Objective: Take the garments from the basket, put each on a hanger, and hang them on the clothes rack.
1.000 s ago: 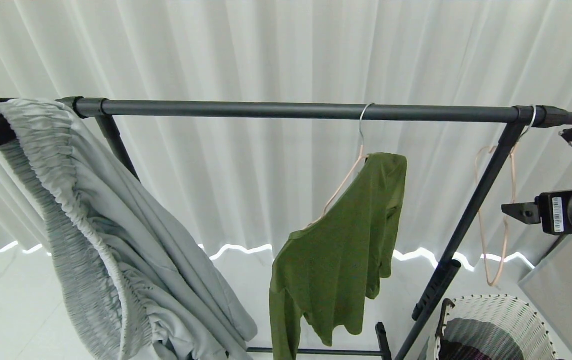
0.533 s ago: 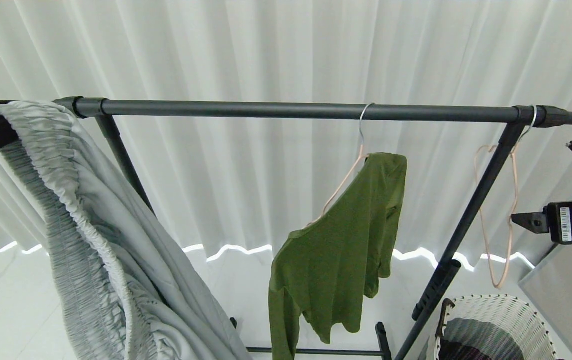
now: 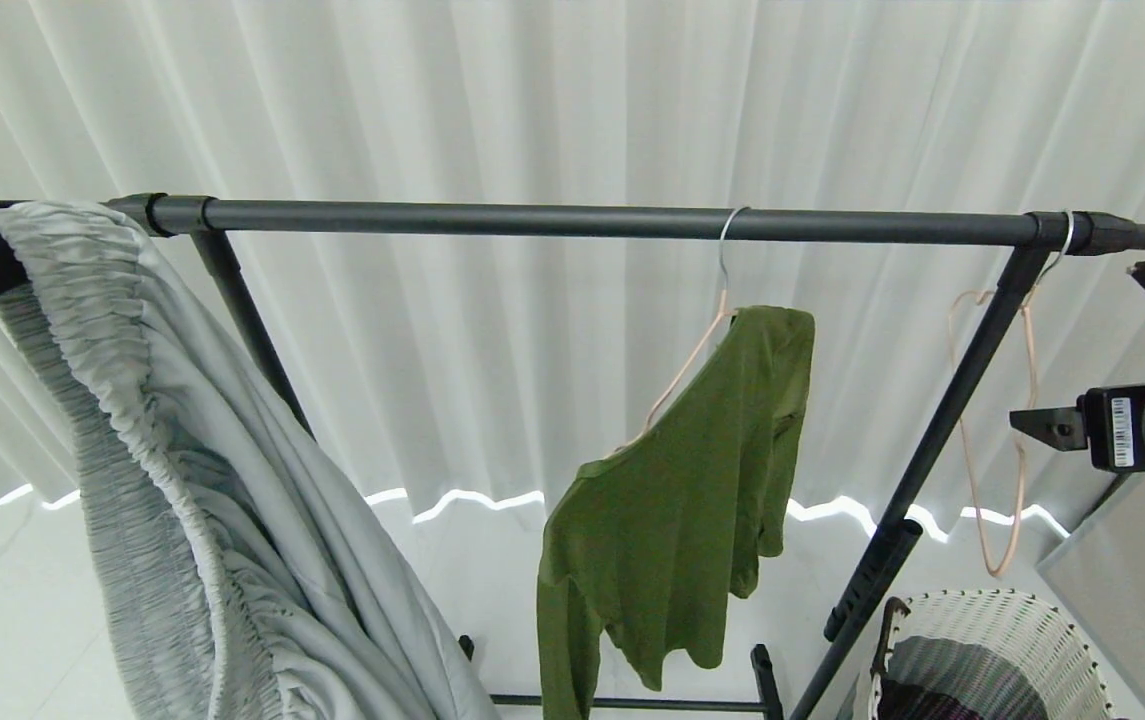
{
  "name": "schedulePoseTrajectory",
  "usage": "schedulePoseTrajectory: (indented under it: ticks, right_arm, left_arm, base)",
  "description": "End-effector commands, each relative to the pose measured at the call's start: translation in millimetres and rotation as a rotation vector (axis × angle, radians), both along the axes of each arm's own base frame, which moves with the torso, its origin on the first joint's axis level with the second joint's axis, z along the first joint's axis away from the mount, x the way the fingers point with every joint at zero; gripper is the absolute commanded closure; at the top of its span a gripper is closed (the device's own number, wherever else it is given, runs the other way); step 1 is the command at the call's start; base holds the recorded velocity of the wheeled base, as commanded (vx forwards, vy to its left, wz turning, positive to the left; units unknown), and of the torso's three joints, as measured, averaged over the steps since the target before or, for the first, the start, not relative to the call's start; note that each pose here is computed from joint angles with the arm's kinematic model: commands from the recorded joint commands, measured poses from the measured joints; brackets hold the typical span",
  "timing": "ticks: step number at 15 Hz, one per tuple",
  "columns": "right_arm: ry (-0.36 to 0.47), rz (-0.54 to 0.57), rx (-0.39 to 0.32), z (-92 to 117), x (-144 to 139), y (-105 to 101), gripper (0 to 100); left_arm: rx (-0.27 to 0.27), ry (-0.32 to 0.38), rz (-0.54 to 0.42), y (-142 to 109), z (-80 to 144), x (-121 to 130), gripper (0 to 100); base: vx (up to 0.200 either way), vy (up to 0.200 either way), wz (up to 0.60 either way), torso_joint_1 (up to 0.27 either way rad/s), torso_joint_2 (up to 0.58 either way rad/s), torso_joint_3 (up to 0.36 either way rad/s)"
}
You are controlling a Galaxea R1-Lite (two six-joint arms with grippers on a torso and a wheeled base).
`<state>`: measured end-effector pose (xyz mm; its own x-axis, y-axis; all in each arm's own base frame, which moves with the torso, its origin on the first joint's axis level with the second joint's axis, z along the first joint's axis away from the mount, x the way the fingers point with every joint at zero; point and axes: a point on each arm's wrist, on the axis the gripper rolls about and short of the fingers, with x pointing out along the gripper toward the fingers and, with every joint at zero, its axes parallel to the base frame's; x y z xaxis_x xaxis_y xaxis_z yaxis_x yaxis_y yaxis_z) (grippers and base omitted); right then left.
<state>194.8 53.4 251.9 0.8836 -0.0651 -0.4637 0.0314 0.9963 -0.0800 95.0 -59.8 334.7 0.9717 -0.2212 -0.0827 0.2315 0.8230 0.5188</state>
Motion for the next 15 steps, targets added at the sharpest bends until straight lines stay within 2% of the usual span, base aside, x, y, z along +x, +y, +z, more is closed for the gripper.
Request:
schedulePoseTrajectory:
  ticks: [1,3,5,11,15]
  right_arm:
    - [0.03,0.006,-0.008,-6.2,8.4,4.3,0]
    - [0.069,-0.01,0.02,-16.9,21.5,10.6,0]
    - [0.064,-0.029,0.074,-26.8,37.9,21.4,0]
    - [0.057,-0.061,0.148,-26.6,48.7,28.2,0]
    - [0.071,-0.103,0.158,-29.1,48.0,26.6,0]
  left_arm:
    - [0.001,0.001,0.0,-0.3,-0.2,0.3,100]
    - [0.001,0.001,0.0,-0.3,-0.2,0.3,100]
    - [0.001,0.001,0.0,-0.3,-0.2,0.3,100]
    - [0.0,0.0,0.0,0.2,-0.2,-0.4,100]
    - [0.003,0.004,0.0,0.0,-1.5,-0.1,100]
  base:
    - [0.0,0.0,0.0,0.0,0.0,0.0]
    - [0.0,0.0,0.0,0.0,0.0,0.0]
    - [0.0,0.0,0.0,0.0,0.0,0.0]
    - [0.0,0.0,0.0,0.0,0.0,0.0]
    - [0.0,0.0,0.0,0.0,0.0,0.0]
